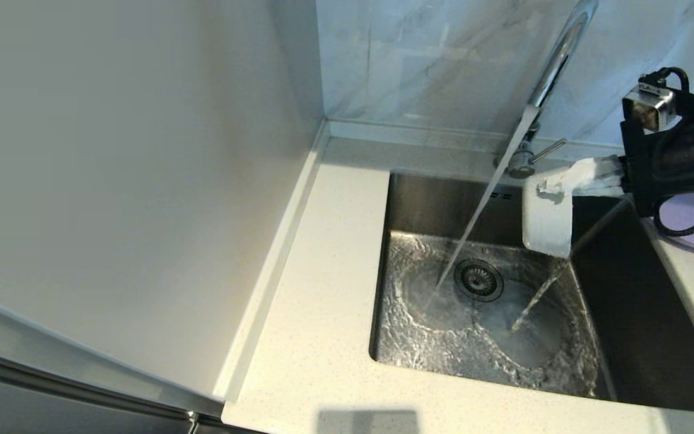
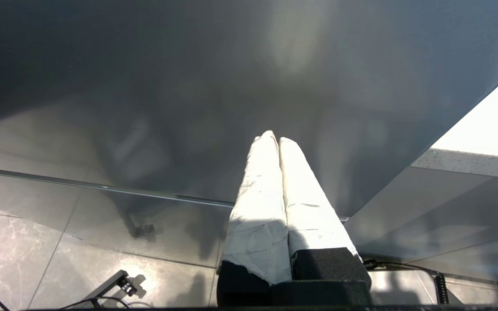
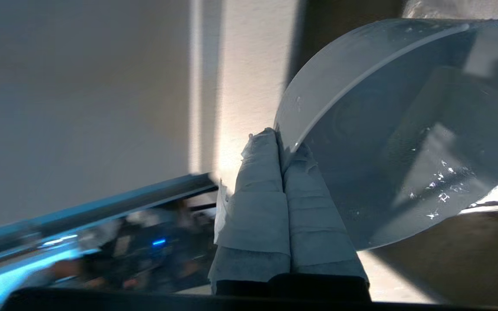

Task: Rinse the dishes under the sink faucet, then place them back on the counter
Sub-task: Rinse the bowl

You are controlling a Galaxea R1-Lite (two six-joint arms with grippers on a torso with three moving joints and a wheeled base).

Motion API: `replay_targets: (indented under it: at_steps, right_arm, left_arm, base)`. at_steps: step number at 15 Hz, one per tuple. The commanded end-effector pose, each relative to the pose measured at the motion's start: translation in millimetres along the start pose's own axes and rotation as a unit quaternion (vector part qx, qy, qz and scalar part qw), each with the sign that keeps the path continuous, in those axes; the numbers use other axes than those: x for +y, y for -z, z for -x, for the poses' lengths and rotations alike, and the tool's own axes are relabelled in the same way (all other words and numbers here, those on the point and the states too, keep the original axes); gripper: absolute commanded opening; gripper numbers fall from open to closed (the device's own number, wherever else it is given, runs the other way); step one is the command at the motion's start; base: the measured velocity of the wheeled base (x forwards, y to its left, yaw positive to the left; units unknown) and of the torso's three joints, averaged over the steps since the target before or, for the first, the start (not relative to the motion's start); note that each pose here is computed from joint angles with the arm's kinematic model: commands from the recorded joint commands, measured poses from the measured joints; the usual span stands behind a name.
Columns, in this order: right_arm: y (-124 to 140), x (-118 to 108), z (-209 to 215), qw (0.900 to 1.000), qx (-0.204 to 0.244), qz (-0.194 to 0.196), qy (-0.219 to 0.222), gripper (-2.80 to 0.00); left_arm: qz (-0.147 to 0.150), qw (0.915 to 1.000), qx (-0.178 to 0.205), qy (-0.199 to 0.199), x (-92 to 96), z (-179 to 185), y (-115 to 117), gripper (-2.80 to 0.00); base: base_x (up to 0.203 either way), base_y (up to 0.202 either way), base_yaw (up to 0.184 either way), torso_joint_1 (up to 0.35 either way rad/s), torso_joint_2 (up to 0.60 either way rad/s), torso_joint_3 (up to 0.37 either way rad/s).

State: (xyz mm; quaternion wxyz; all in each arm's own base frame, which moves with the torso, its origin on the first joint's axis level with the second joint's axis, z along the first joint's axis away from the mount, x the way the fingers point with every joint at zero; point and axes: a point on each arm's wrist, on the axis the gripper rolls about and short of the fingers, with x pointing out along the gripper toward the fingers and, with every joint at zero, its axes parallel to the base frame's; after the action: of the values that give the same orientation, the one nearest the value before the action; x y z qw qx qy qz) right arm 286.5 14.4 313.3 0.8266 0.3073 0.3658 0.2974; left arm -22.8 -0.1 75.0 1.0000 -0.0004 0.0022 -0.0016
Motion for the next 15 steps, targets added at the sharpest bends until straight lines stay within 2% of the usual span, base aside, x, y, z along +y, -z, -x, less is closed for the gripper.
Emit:
replay_targets:
  at_steps: [1, 3, 5, 7, 10, 11, 14, 15]
  right_arm:
    - [-8.1, -22.4, 15.0, 0.994, 0.022, -0.073, -0.081, -2.8]
    - [-12.5, -40.1, 31.2, 0.983, 0.028, -0.126, -0.13, -2.8]
    - [-15.1, -46.9, 47.0, 0.974, 0.032, -0.133, -0.182, -2.8]
    - [-19.0, -50.3, 70.1, 0.963, 0.029, -0.123, -0.239, -2.8]
    - [-21.9, -40.9, 92.1, 0.969, -0.004, -0.083, -0.234, -2.8]
    - [-20.7, -45.5, 89.3, 0.968, -0.002, -0.089, -0.234, -2.8]
    - [-5.8, -72.3, 69.7, 0.961, 0.019, -0.143, -0.235, -2.8]
    - [-5.7, -73.5, 61.4, 0.96, 0.029, -0.139, -0.24, -2.8]
  left_arm:
    - [0.0, 1.0, 0.0, 0.0, 0.0, 0.0, 0.0, -2.8]
    - [0.0, 1.0, 0.0, 0.0, 0.0, 0.0, 0.0, -2.8]
    - [0.0, 1.0, 0.0, 0.0, 0.0, 0.0, 0.0, -2.8]
    - [0.0, 1.0, 0.0, 0.0, 0.0, 0.0, 0.0, -2.8]
    - [0.0, 1.0, 0.0, 0.0, 0.0, 0.0, 0.0, -2.8]
    - [0.0, 1.0, 0.0, 0.0, 0.0, 0.0, 0.0, -2.8]
    - [0.0, 1.0, 0.0, 0.0, 0.0, 0.0, 0.0, -2.8]
    - [0.0, 1.0, 0.0, 0.0, 0.0, 0.0, 0.0, -2.8]
  base:
    - [0.0, 0.0, 0.0, 0.0, 0.0, 0.0]
    - [0.0, 0.0, 0.0, 0.0, 0.0, 0.0]
    - [0.0, 0.0, 0.0, 0.0, 0.0, 0.0]
    - [0.0, 0.0, 0.0, 0.0, 0.0, 0.0]
    - [0.0, 0.0, 0.0, 0.0, 0.0, 0.0]
    - [0.0, 0.0, 0.0, 0.0, 0.0, 0.0]
    - [0.0, 0.0, 0.0, 0.0, 0.0, 0.0]
    - [0.0, 0.0, 0.0, 0.0, 0.0, 0.0]
